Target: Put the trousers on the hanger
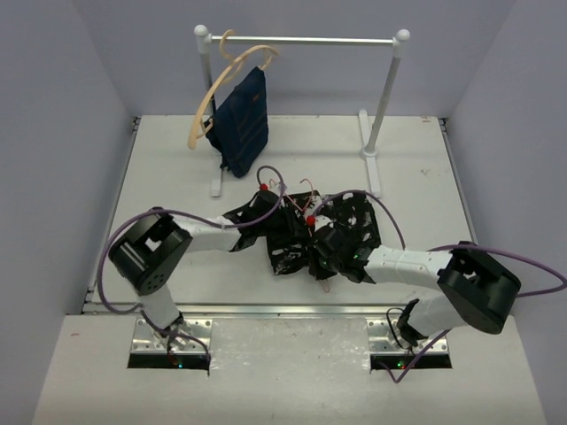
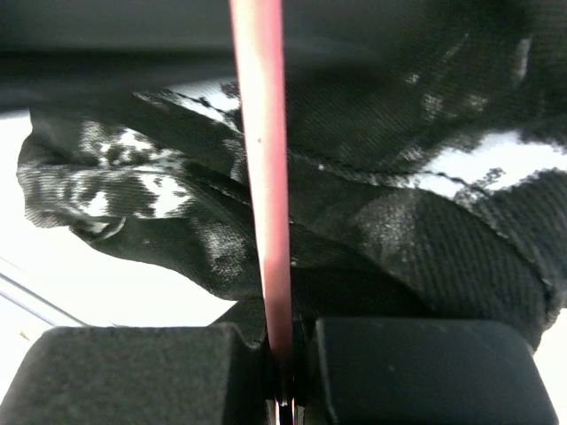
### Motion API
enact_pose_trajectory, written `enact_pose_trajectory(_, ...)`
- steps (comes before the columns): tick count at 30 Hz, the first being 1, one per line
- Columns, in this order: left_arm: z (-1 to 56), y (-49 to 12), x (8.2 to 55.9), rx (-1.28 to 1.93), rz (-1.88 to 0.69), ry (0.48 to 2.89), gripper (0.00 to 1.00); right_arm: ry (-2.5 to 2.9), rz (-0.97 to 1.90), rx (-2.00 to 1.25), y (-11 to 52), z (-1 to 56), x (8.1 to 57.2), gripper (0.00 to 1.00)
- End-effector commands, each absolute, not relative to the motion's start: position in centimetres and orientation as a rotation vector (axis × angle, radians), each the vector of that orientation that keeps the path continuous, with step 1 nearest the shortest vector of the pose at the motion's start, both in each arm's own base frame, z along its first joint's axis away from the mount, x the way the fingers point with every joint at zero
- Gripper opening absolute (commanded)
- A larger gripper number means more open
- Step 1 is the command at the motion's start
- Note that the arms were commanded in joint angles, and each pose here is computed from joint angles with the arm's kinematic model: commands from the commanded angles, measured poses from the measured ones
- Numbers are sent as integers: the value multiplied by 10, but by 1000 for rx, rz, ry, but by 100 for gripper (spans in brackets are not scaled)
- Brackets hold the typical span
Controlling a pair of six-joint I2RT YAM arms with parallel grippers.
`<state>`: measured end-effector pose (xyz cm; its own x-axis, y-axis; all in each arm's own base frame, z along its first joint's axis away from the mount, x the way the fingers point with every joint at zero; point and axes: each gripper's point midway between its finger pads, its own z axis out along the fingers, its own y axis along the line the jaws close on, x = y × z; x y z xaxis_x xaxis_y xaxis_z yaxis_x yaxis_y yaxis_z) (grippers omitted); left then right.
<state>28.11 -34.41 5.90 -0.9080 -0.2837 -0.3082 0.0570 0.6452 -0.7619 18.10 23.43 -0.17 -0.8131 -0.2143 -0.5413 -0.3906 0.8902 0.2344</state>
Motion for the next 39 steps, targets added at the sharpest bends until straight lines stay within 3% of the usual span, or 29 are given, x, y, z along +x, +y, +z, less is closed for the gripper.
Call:
enact_pose_trajectory(1,103,-278,296,-348,-826,2313,37,2513,436,-370,232,-3,187,0)
enact_pose_trajectory(11,130,-259,321,-460,-773,2237,54,2496,456,-388,244,0,192,0)
enact_pose_trajectory(19,129,-280,365,-532,-857,2220,56,2443,518,-518,264,3,188,0)
enact_pose_trajectory(30,133,-283,366,-576,-915,2187,57,2436,468,-573,274,-1,191,0)
enact_pose_trajectory(33,132,-293,367,-564,-956,2202,47,2415,455,-624,279,0,189,0)
enact_pose_trajectory(37,108,-304,364,-552,-990,2287,18,2394,424,-655,281,4,190,1)
enact_pose_trajectory(39,103,-303,360,-548,-1013,2301,1,2388,424,-675,280,5,188,22)
